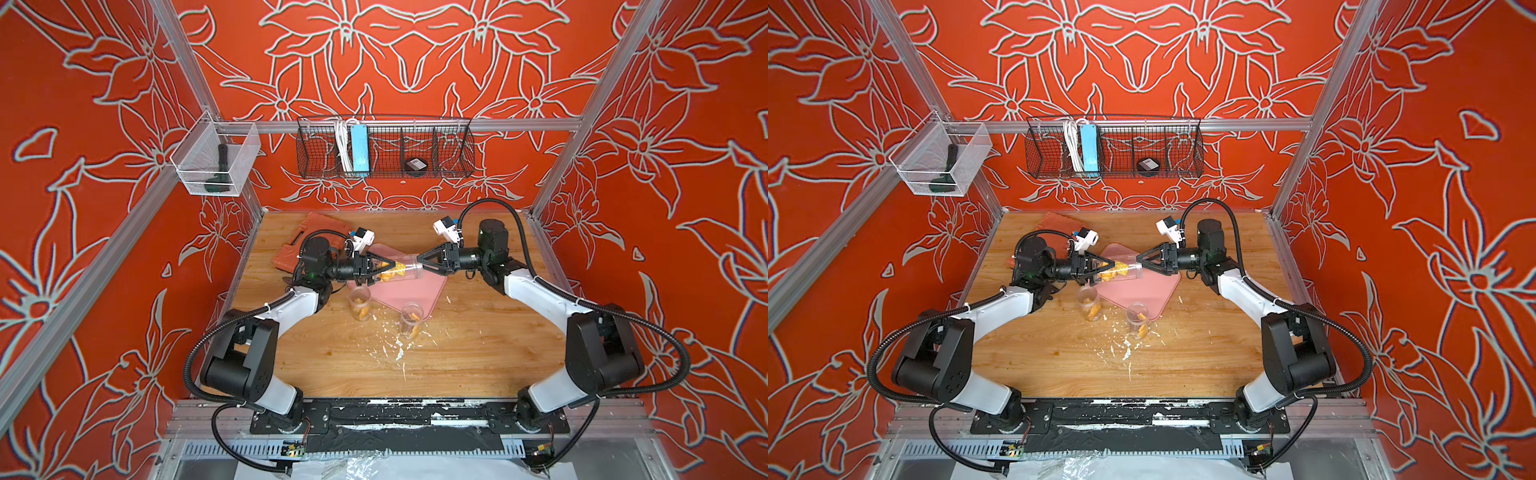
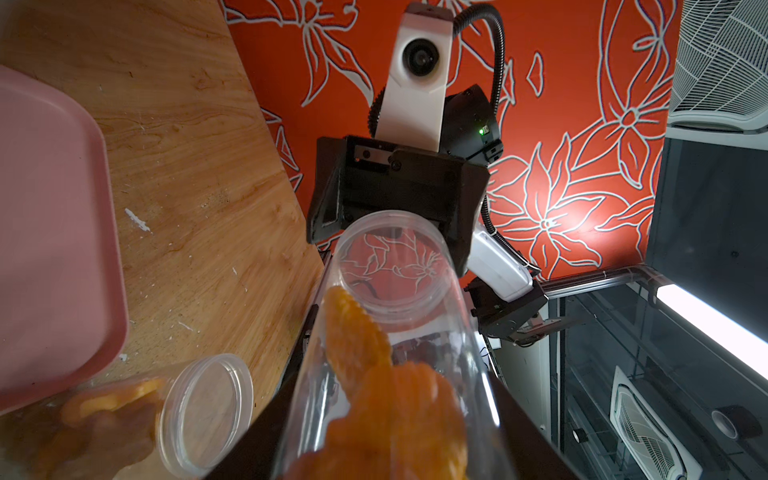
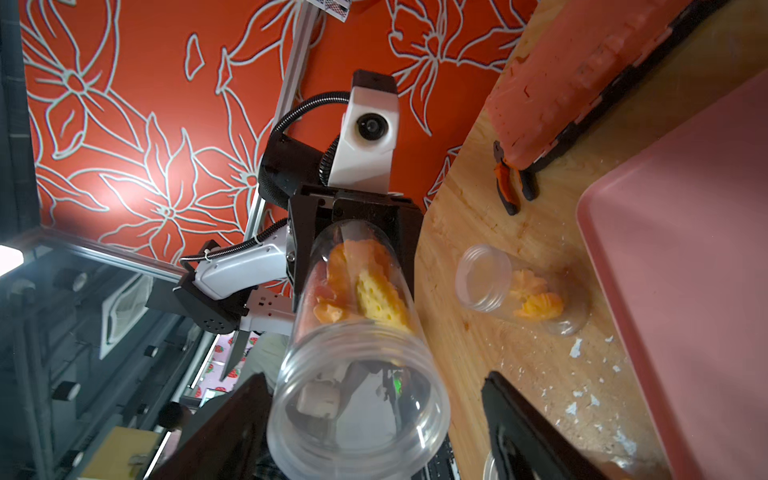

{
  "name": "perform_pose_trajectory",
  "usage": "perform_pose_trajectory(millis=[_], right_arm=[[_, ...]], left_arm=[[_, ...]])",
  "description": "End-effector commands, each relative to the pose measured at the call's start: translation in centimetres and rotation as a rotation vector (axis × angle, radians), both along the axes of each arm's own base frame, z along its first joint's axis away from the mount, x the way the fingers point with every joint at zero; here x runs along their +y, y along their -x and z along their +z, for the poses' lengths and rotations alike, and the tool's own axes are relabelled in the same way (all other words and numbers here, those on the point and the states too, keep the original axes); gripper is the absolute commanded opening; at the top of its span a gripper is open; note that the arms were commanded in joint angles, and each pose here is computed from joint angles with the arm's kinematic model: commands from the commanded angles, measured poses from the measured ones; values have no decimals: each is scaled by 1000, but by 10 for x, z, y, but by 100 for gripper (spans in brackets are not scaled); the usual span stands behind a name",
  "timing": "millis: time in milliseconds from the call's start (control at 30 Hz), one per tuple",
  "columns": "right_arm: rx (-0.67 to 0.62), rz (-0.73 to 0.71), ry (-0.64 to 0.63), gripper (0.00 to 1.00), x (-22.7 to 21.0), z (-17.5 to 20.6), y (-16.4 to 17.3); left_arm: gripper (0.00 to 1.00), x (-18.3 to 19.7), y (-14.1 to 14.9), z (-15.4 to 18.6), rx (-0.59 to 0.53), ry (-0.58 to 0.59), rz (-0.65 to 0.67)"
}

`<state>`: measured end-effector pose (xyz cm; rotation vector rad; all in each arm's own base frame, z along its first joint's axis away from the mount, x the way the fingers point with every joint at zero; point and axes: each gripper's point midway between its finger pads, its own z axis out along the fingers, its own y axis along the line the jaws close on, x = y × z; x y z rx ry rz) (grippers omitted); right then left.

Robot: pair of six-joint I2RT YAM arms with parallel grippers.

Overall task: Pour the cookies out of the jar
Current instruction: Unscrew the lid from the jar.

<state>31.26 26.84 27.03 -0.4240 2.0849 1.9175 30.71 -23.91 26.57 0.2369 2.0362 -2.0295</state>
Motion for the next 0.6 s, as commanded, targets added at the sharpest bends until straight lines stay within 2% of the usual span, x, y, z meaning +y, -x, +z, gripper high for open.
perform_pose_trajectory(millis=[0,200,567], right_arm=[[55,14,-19,81,-1,9,11],[99,10,-41,77,1,21,16],[126,54,-42,80,11,17,31]], left_arm=[[46,2,5,16,-65,11,-15],[46,2,6,18,-70,12,-15],[46,2,7,20,-77,14,-14]])
